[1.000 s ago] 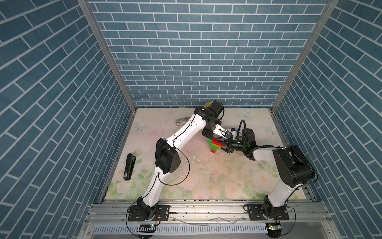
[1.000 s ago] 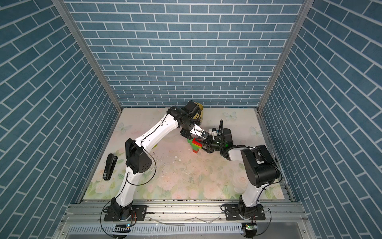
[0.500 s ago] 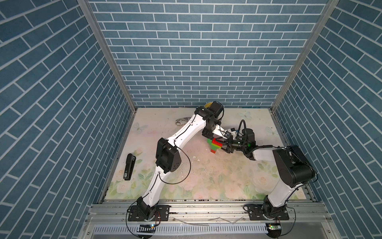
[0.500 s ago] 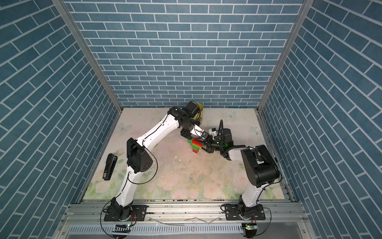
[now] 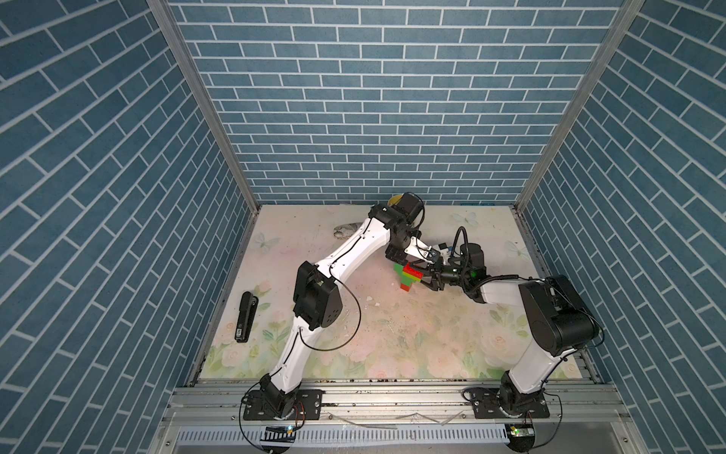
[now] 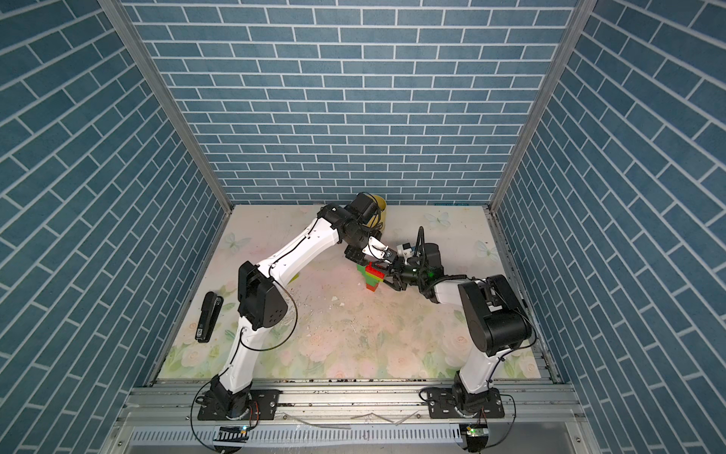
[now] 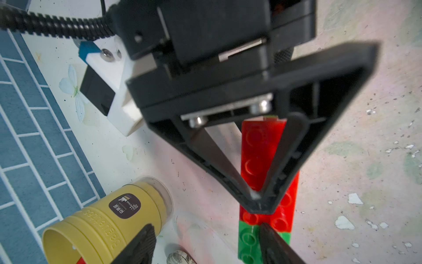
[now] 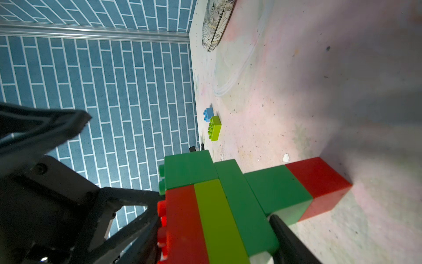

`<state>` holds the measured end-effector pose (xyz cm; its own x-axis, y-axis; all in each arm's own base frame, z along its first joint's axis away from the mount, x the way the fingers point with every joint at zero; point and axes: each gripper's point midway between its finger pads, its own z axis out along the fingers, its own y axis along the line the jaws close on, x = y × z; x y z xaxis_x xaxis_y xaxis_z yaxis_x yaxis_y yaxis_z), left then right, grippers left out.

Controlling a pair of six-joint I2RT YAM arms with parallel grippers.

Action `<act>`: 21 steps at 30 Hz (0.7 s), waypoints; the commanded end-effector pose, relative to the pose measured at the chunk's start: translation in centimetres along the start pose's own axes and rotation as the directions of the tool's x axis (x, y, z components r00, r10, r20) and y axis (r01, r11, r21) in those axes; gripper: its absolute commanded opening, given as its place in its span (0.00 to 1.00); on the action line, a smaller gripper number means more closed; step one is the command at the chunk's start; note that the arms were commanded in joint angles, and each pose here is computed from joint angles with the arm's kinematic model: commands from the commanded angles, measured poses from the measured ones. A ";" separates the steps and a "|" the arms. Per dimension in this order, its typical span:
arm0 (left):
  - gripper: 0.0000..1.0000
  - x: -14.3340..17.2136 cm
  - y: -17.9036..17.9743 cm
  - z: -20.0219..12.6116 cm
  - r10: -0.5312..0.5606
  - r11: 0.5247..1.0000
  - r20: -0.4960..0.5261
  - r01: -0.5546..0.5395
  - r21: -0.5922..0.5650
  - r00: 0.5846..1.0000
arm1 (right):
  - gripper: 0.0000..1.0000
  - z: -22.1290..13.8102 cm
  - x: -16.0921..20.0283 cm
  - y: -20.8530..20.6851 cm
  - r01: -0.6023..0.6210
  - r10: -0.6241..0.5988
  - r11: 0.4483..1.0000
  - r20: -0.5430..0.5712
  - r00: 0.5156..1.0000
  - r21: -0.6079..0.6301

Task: Assemble a spoon with lego
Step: Assemble the lego brick with the lego brick.

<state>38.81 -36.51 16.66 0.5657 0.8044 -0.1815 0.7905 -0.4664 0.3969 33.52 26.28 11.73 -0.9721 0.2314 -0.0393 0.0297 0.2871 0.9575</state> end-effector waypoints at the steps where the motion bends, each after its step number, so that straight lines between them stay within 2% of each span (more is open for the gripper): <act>1: 0.74 -0.1 -3.1 2.5 -0.012 0.992 -0.010 0.013 0.128 1.000 | 0.73 -0.1 1.5 -5.1 -0.125 0.128 0.981 -0.012 0.992 0.151; 6: 0.75 -0.3 -2.1 1.4 -0.004 0.996 -0.009 0.005 0.085 1.000 | 0.79 -0.3 1.4 -4.2 -0.115 0.118 0.983 -0.010 0.993 0.141; 13: 0.75 -0.1 -2.2 1.6 -0.007 0.996 -0.020 0.009 0.089 1.000 | 0.88 -0.4 1.0 -2.7 -0.098 0.099 0.988 -0.005 0.995 0.119; 21: 0.76 -0.3 -1.6 1.2 -0.006 0.998 -0.014 0.007 0.066 1.000 | 0.92 -0.8 0.7 -0.7 -0.072 0.073 0.993 -0.001 0.997 0.089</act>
<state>38.91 -37.02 16.91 0.5704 0.8015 -0.1797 0.7826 -0.4639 0.4153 32.87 25.75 11.30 -0.9704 0.2413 0.0097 0.0913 0.3295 0.9397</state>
